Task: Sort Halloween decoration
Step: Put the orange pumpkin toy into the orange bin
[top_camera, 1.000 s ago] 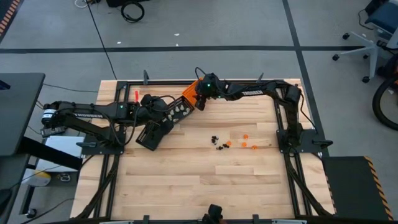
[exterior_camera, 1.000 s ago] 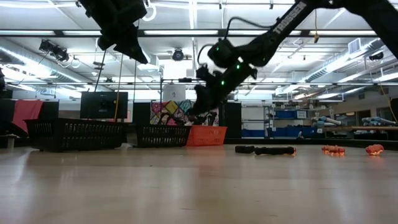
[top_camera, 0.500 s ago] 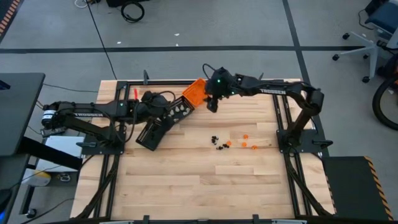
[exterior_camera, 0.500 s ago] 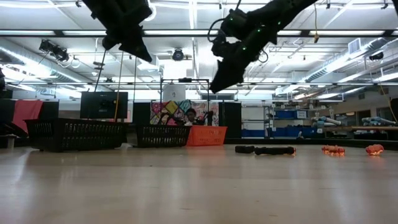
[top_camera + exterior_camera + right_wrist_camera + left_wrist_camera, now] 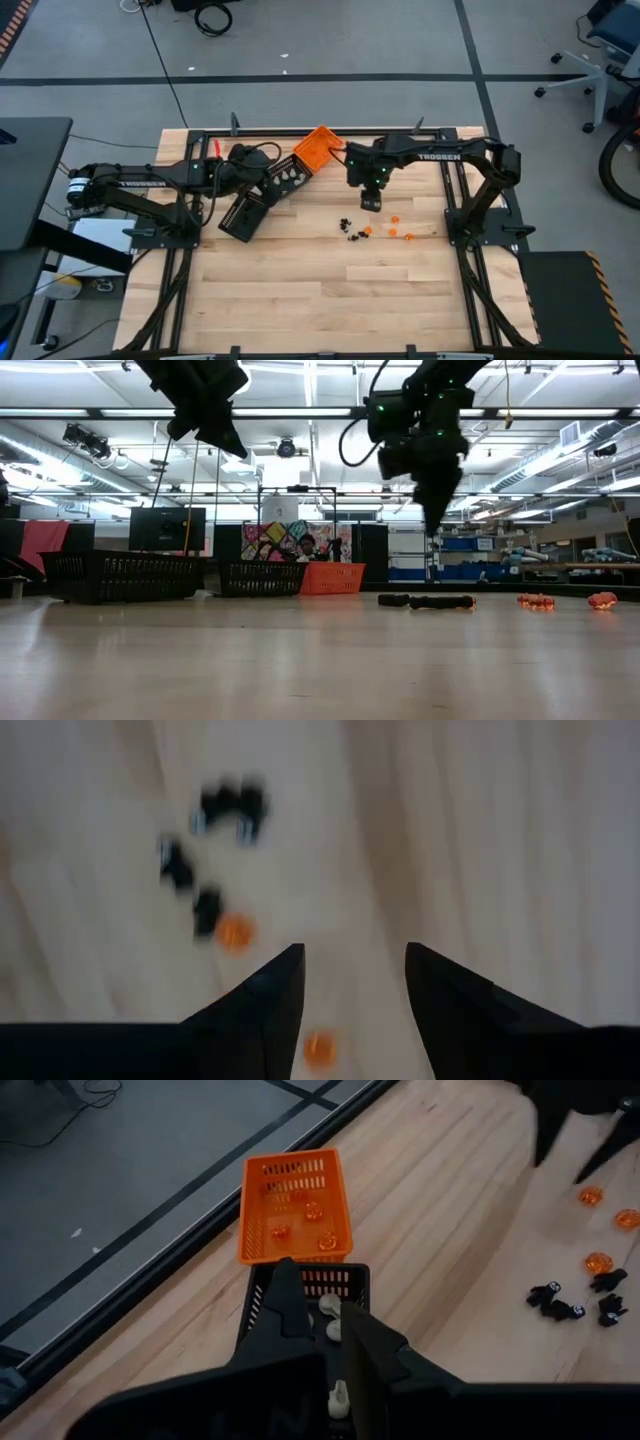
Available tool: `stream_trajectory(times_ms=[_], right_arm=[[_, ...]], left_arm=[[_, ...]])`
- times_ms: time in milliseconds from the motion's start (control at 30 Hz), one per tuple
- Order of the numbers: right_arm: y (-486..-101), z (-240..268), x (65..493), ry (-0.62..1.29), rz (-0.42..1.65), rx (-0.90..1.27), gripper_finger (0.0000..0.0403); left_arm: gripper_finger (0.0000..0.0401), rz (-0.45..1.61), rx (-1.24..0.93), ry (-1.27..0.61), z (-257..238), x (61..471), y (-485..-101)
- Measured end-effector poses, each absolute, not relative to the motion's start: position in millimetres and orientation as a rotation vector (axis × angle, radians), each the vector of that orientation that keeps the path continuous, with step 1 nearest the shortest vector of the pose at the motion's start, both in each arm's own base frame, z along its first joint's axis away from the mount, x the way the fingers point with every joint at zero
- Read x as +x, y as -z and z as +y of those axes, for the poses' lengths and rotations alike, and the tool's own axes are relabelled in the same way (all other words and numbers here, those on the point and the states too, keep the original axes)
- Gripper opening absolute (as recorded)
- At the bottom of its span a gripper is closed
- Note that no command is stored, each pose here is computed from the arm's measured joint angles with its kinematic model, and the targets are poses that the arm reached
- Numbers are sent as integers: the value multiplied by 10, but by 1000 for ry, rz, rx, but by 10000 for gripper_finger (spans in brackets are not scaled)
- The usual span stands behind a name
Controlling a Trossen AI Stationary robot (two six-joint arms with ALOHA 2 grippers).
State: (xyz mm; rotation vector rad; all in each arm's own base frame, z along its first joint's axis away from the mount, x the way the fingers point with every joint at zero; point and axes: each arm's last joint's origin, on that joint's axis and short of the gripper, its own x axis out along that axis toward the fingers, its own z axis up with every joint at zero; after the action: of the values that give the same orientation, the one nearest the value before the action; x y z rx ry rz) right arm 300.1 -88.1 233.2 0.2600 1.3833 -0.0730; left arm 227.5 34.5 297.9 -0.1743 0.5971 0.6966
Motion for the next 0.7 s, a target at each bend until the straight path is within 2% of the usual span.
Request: stream_trajectory(times_ms=[300,567,700], right_arm=[[-2224,-780,2798,124,1592,375,165],[-1875,-732,2632,237,1667,491,168],[-1720,-701,2523,312,1723,475,174]], left_arm=[[0,597,-175,-696,344,2275,-2979],[0,598,-174,-696,344,2275,-2979],[0,598,-174,-696,344,2275,-2979]])
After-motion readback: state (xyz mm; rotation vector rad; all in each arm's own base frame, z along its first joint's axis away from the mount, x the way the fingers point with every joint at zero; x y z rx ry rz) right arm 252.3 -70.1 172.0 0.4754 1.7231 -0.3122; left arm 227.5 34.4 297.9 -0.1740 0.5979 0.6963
